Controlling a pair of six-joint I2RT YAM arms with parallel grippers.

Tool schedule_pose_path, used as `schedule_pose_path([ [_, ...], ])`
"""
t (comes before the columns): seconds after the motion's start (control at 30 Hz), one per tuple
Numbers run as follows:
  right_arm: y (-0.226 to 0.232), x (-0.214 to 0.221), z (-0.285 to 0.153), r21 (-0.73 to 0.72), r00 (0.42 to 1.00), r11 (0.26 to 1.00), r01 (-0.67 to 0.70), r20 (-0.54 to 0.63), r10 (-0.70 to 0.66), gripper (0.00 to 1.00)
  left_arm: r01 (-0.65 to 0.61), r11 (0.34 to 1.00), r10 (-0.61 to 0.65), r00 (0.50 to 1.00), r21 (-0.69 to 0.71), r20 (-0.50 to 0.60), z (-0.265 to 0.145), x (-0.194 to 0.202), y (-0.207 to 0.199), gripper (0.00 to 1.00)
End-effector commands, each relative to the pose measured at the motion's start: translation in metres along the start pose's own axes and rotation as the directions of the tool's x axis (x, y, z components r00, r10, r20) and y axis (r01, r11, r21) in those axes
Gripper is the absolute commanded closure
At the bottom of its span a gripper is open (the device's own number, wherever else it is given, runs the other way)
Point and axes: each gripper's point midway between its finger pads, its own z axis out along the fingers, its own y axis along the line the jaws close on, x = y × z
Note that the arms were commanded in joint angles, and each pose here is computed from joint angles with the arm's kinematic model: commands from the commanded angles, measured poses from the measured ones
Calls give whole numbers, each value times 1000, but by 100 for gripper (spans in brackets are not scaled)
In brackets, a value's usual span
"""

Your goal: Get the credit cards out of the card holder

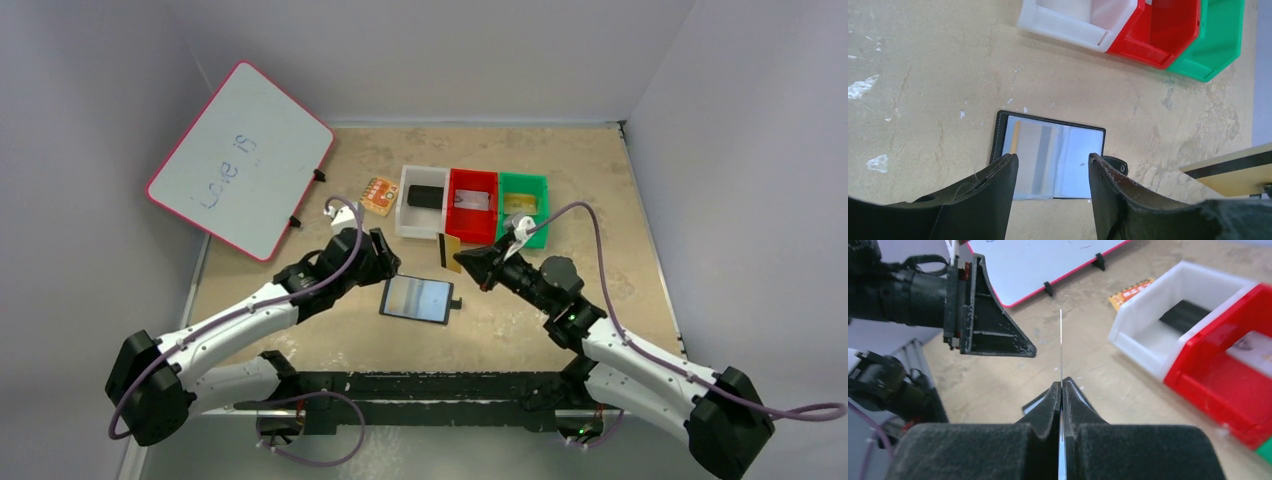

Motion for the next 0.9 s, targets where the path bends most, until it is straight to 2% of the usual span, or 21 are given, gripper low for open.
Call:
schedule_pose_path([
  [0.0,-4,-34,0,16,948,948,318,15,-318,100,27,1000,-26,997,-14,79,-11,-21,-1,45],
  [0.2,-39,-56,-2,193,884,862,468,-97,-458,100,28,999,-25,995,-31,93,-16,-23,5,40],
  [0.27,-53,-57,-4,240,856,822,516,-172,-487,100,29,999,-26,995,-34,99,-18,-24,6,38],
  [0.43,-96,-62,-15,359,744,653,667,-376,-553,100,29,999,-24,995,-44,95,-18,-23,9,36],
  [0.53,-114,-61,-20,360,669,568,740,-476,-570,100,27,998,-22,995,-49,92,-19,-22,10,36],
  [0.63,-125,-65,-24,341,613,512,788,-514,-600,100,25,998,-21,996,-50,92,-20,-22,11,36],
  [0.87,-168,-80,-36,300,536,453,840,-591,-602,100,24,998,-19,996,-53,90,-22,-21,13,36],
])
